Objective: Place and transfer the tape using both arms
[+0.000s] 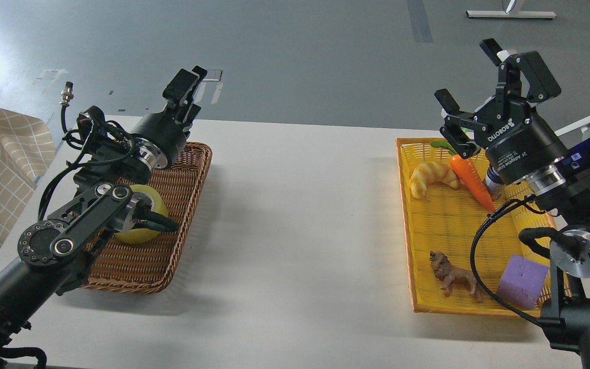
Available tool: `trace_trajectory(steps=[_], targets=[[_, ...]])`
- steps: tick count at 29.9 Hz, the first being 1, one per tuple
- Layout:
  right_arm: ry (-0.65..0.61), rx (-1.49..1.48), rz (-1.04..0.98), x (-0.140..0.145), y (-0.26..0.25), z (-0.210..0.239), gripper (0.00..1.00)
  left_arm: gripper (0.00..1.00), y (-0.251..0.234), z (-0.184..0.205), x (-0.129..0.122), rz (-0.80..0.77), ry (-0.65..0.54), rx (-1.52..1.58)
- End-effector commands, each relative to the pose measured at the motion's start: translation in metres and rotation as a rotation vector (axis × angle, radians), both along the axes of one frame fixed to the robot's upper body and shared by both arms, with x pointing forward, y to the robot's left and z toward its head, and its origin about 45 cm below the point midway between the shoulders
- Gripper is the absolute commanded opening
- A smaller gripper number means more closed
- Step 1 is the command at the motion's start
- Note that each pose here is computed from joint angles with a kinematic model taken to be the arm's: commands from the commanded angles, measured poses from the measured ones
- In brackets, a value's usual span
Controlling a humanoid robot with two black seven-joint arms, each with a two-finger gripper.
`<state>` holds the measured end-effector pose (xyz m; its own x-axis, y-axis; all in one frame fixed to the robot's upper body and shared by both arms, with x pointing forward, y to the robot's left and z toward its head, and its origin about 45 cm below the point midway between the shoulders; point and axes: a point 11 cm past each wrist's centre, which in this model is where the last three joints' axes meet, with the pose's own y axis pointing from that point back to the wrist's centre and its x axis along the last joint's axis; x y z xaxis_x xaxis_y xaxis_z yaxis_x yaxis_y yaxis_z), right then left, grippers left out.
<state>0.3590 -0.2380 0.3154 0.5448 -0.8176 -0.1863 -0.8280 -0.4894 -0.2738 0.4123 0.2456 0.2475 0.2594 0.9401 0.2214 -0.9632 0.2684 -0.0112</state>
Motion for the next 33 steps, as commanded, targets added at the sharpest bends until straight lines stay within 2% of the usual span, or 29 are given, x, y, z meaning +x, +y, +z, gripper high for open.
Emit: trace_trajectory(steps=[1, 6, 10, 20, 28, 33], targets=[[-0.034, -0.02, 0.003, 0.007, -0.001, 0.014, 1.0, 0.98, -0.034, 0.013, -0.003, -0.065, -0.085, -0.144], [-0.049, -0.025, 0.005, 0.012, -0.001, 0.021, 1.0, 0.98, -0.066, 0.022, -0.006, -0.165, -0.073, -0.356], [-0.038, -0.02, 0.002, 0.013, -0.001, 0.018, 1.0, 0.98, -0.079, 0.035, -0.004, -0.18, -0.069, -0.51], [-0.027, 0.003, 0.005, 0.013, 0.005, 0.015, 1.0, 0.98, -0.077, 0.05, -0.006, -0.178, -0.058, -0.745], [-0.043, -0.006, 0.034, 0.015, 0.017, 0.021, 1.0, 0.98, -0.066, 0.045, -0.033, -0.274, -0.076, -0.801], [-0.027, -0.015, 0.057, 0.013, 0.025, 0.015, 1.0, 0.98, -0.06, 0.046, -0.032, -0.251, -0.081, -0.83]])
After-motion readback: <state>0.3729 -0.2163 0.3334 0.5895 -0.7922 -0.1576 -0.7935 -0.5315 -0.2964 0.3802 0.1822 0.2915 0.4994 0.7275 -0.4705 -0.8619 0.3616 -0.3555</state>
